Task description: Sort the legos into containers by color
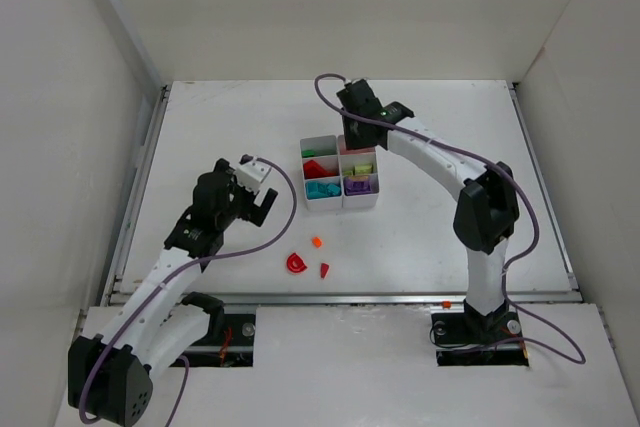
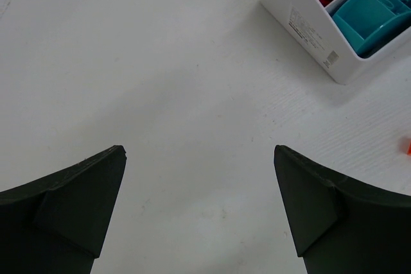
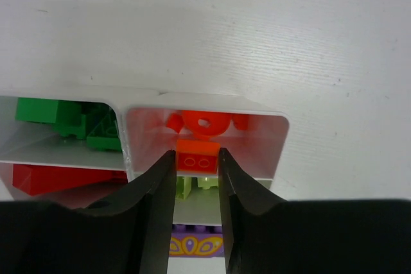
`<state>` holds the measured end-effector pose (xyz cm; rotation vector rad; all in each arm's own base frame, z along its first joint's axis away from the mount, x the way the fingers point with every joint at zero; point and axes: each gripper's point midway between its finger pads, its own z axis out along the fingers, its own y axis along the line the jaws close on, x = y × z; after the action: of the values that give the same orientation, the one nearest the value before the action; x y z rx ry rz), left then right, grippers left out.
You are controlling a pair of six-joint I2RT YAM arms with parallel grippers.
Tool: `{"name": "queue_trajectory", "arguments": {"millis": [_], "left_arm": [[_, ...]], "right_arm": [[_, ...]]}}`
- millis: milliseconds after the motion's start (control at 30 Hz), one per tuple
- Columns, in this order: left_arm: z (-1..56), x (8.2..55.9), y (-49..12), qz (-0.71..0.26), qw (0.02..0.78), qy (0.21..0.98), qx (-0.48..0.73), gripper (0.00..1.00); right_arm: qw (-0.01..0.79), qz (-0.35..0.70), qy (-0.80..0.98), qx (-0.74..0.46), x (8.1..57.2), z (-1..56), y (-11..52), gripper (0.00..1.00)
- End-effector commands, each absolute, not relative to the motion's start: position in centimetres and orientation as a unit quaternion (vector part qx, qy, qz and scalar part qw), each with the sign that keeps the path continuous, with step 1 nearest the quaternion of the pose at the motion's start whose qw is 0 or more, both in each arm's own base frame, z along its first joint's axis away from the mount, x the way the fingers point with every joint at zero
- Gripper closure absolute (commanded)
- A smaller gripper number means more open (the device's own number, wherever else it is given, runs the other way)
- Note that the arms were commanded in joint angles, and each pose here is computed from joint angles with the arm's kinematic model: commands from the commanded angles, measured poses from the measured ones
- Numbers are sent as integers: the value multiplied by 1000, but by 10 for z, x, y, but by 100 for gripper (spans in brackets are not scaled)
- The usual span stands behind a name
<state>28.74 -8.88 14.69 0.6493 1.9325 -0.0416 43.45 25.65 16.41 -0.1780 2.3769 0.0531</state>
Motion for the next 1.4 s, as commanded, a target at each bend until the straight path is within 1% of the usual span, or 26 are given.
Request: {"name": "queue_trajectory", "arguments": {"millis": [0,67,100,133,167,200,267,333,433,500,567,600,633,667,700,767,833,867,900,1000,1033,1067,1167,1300,1333,1367], "left_arm": [[164,289,-95,-20,533,787,309,0],[160,286,-95,-22,524,790,317,0],[160,286,-95,-22,524,790,317,0],[160,286,-95,-22,524,790,317,0],[160,285,-97,-26,524,789,319,0],[162,285,-97,-29,524,791,315,0],[159,285,-99,-34,520,792,318,0],[161,283,-103,-45,518,790,324,0],[161,279,-108,-56,513,784,345,0],[157,274,-112,-64,503,778,371,0],[154,268,-116,-71,499,767,398,0],[156,260,-122,-85,501,752,420,0],[154,256,-123,-79,499,734,453,0],[148,250,-124,-81,495,726,471,0],[151,244,-124,-80,501,712,486,0],[147,236,-125,-81,505,698,502,0],[154,230,-125,-82,521,685,503,0],[158,228,-125,-85,527,686,494,0],[155,226,-124,-95,526,703,469,0],[162,230,-115,-87,548,726,405,0],[157,229,-113,-96,545,741,381,0],[162,230,-113,-94,553,735,379,0],[169,232,-110,-80,567,730,373,0],[169,232,-111,-78,567,730,374,0],[169,232,-111,-78,567,730,374,0],[169,232,-111,-78,567,730,374,0]], "right_arm": [[398,51,912,-84,446,190,272,100],[390,53,915,-88,443,180,272,99],[392,54,914,-88,444,175,273,88],[392,54,914,-88,444,175,273,63],[390,58,915,-89,444,174,275,54],[394,60,913,-88,445,178,276,46],[394,58,912,-94,447,177,276,34],[393,69,911,-107,446,178,281,29],[405,76,904,-117,448,188,284,28],[411,76,897,-141,438,200,290,28],[426,81,885,-173,417,217,299,28],[430,77,877,-201,407,219,303,28],[430,83,871,-224,394,219,309,28],[411,91,869,-261,367,198,321,28],[412,106,861,-278,350,203,324,28],[378,147,859,-314,310,184,343,28],[336,156,870,-325,279,151,346,33],[331,158,868,-336,270,144,350,35],[321,164,863,-355,250,135,361,36],[314,183,846,-389,219,123,380,36],[307,184,848,-392,220,110,384,36],[299,183,855,-383,219,101,384,37],[285,180,866,-370,220,82,390,37],[289,172,869,-363,230,74,400,39],[290,154,876,-354,234,71,397,39],[284,138,880,-354,236,66,392,41]]}}
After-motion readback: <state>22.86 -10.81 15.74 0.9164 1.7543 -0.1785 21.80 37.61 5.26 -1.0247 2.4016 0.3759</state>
